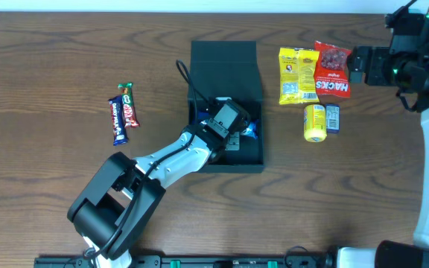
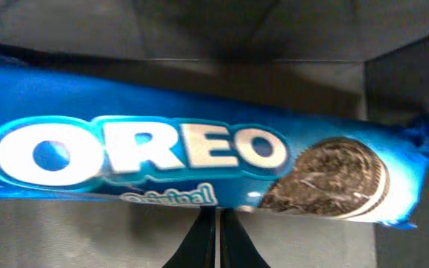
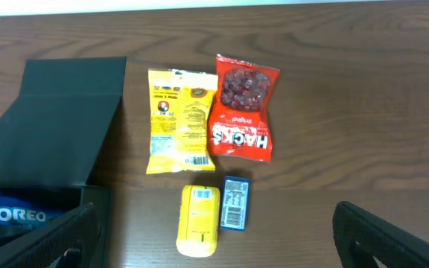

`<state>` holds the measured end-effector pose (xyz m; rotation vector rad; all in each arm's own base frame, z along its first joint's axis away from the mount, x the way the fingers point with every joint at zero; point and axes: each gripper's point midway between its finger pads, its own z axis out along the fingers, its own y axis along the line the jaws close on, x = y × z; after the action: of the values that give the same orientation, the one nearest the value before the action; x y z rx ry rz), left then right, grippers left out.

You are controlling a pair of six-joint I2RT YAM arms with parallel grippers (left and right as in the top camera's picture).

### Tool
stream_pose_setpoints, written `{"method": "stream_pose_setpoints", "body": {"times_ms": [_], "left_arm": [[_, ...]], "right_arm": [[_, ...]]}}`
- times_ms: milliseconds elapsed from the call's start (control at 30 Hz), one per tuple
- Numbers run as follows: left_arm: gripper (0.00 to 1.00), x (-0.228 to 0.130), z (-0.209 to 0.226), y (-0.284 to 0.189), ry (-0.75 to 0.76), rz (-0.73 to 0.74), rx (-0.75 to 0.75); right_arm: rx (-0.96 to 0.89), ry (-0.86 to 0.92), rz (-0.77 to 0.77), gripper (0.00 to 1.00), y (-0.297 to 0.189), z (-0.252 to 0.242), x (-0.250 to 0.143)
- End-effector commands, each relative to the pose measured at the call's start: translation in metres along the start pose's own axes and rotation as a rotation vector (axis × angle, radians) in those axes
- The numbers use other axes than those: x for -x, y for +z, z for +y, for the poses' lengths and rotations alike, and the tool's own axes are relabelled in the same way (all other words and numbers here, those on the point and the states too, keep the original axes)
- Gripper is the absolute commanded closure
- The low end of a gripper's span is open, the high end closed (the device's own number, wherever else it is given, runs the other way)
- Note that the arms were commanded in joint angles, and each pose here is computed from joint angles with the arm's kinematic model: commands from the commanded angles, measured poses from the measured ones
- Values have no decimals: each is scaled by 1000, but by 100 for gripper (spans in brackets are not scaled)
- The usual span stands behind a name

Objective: Pack container
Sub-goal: 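Lower the Oreo pack flat into the box and release it, then withdraw the left gripper from the box toward the chocolate bars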

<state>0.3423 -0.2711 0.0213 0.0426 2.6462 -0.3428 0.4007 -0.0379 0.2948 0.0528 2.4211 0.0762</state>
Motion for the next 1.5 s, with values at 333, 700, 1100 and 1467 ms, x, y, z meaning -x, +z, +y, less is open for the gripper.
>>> {"method": "stream_pose_setpoints", "body": {"times_ms": [333,700,1100,1467], "left_arm": [[94,-12,-31,1,32,63,-135],[95,-15,-58,-2,162,34,-221],[94,-21,-59,12,166,40,-217],[94,8,-58,17,153,-101,-176]], "right_arm": [[-1,17,-17,1,-7,-1,1],[-1,17,-17,1,-7,-1,1],[0,19,-5,1,-7,-1,-1],[0,19,-1,1,-7,-1,-3]]}}
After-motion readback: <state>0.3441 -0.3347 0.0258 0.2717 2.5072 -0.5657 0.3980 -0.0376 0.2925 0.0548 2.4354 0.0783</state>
